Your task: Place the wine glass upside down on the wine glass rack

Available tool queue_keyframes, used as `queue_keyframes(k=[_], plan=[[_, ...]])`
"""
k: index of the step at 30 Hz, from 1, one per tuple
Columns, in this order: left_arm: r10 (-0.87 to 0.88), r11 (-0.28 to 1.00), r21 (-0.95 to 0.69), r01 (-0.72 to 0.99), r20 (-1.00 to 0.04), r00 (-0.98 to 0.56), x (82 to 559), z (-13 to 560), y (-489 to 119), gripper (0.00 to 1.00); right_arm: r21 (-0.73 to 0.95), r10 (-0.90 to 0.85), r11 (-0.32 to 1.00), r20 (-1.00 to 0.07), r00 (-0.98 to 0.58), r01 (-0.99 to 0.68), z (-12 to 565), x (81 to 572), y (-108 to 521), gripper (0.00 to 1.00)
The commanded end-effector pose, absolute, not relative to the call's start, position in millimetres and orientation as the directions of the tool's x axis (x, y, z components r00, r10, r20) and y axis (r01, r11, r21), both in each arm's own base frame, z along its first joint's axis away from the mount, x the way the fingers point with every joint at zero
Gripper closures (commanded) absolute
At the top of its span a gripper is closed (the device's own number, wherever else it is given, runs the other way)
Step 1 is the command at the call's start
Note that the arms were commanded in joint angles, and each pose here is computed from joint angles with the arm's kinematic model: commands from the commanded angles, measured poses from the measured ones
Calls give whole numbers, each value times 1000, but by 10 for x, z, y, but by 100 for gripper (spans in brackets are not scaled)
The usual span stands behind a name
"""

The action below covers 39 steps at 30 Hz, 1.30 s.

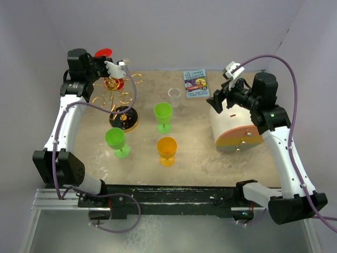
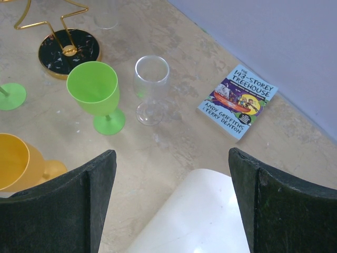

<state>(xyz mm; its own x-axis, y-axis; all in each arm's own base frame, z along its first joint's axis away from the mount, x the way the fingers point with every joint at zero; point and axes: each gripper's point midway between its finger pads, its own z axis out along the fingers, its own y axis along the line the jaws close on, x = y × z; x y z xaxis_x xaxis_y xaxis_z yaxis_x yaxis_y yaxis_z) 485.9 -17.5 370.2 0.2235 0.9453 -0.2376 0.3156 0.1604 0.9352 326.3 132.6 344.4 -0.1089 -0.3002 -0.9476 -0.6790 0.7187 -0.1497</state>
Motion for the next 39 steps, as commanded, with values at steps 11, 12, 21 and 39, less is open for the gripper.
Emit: queue_keyframes(k=[11, 12, 21, 39], plan=[[945, 128, 952, 279, -203, 258, 4634, 3890, -212, 100, -186, -299, 706, -953, -50, -683, 3565, 3265, 1340, 11], [946, 129, 952, 278, -202, 254, 4637, 3882, -205, 100, -187, -301, 706, -953, -49, -683, 3565, 3265, 1340, 11], [953, 129, 955, 269, -194, 234, 4618, 3813, -162, 100, -189, -301, 709, -952, -50, -679, 3562, 3267, 1329, 11], [951, 197, 940, 278, -252, 177, 4532, 3799, -92, 100, -190, -305, 706, -951, -51, -682, 3544, 3267, 1330, 11]])
